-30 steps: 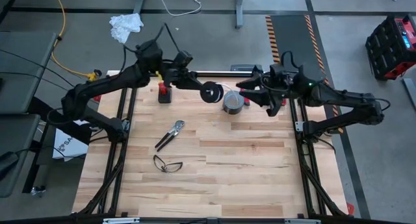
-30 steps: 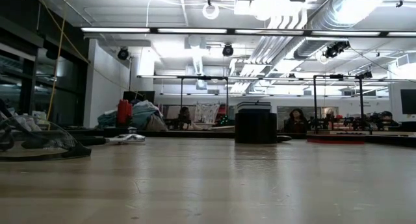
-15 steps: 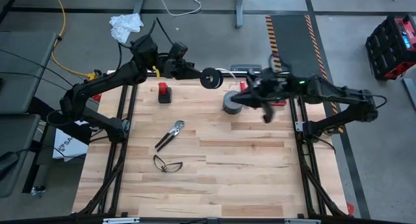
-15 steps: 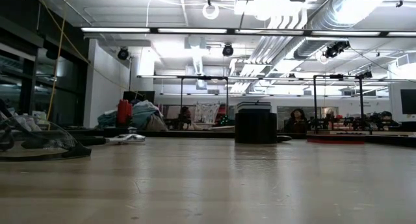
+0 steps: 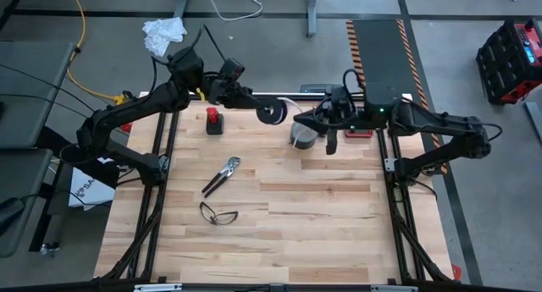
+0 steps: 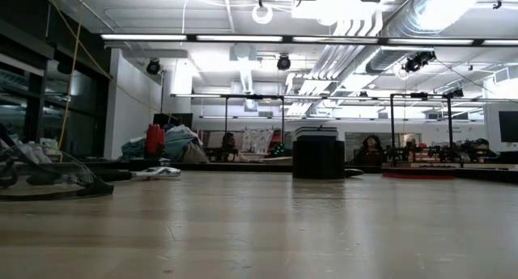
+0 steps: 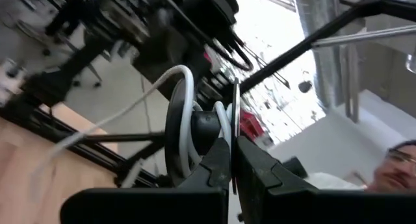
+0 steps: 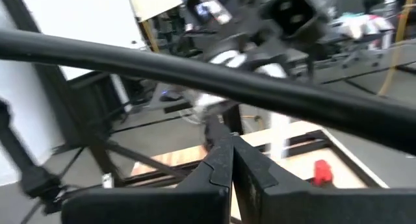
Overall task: Coil cords
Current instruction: Uncoil the white wire from the black spool
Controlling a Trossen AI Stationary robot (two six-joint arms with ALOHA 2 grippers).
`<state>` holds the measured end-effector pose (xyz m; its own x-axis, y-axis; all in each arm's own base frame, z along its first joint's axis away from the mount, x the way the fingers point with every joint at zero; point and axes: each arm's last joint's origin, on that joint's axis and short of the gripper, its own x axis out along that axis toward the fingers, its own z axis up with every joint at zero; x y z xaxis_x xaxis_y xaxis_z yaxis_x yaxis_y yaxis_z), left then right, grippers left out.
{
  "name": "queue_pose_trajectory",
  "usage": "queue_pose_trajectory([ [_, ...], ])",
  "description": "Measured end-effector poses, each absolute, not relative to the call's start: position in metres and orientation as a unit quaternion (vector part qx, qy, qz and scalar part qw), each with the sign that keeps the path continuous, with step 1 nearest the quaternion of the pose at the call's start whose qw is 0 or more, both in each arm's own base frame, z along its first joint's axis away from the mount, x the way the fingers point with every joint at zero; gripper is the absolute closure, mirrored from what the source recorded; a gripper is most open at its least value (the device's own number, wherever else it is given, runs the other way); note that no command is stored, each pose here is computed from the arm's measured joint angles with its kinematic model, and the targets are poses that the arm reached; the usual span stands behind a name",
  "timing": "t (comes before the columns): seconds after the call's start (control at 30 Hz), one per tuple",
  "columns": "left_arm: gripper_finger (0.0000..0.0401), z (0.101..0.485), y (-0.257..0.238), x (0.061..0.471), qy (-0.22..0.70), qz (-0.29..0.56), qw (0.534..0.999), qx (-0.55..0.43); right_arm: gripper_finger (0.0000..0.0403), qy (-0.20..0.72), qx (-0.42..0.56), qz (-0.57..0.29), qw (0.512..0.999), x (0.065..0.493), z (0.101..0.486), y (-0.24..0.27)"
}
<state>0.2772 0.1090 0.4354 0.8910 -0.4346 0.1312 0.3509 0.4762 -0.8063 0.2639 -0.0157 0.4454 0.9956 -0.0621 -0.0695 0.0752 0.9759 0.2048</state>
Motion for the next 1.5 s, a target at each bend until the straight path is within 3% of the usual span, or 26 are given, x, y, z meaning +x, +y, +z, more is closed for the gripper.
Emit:
queue_pose_trajectory([
  [0.63,0.0400,0.433,0.074,0.294,0.080,-0.276,0.830,-0.479,0.0403,0.007,0.098,-0.047,0.994,0.279,0.443,-0.019],
  [0.97,0.0400,0.452,0.088,0.286,-0.048,-0.250,0.854,-0.453,0.0403,0.014,0.101,-0.034,0.994,0.283,0.440,-0.019],
  [1.17,0.0400,0.458,0.101,0.278,-0.071,-0.233,0.858,-0.452,0.0403,0.036,0.101,-0.035,0.994,0.269,0.442,-0.018],
  [1.33,0.0400,0.483,0.104,0.267,-0.110,-0.238,0.875,-0.406,0.0403,0.072,0.086,-0.091,0.990,0.241,0.445,-0.019],
  [1.5,0.0400,0.498,0.108,0.260,-0.120,-0.214,0.900,-0.361,0.0403,0.038,0.099,-0.103,0.989,0.211,0.461,-0.017],
])
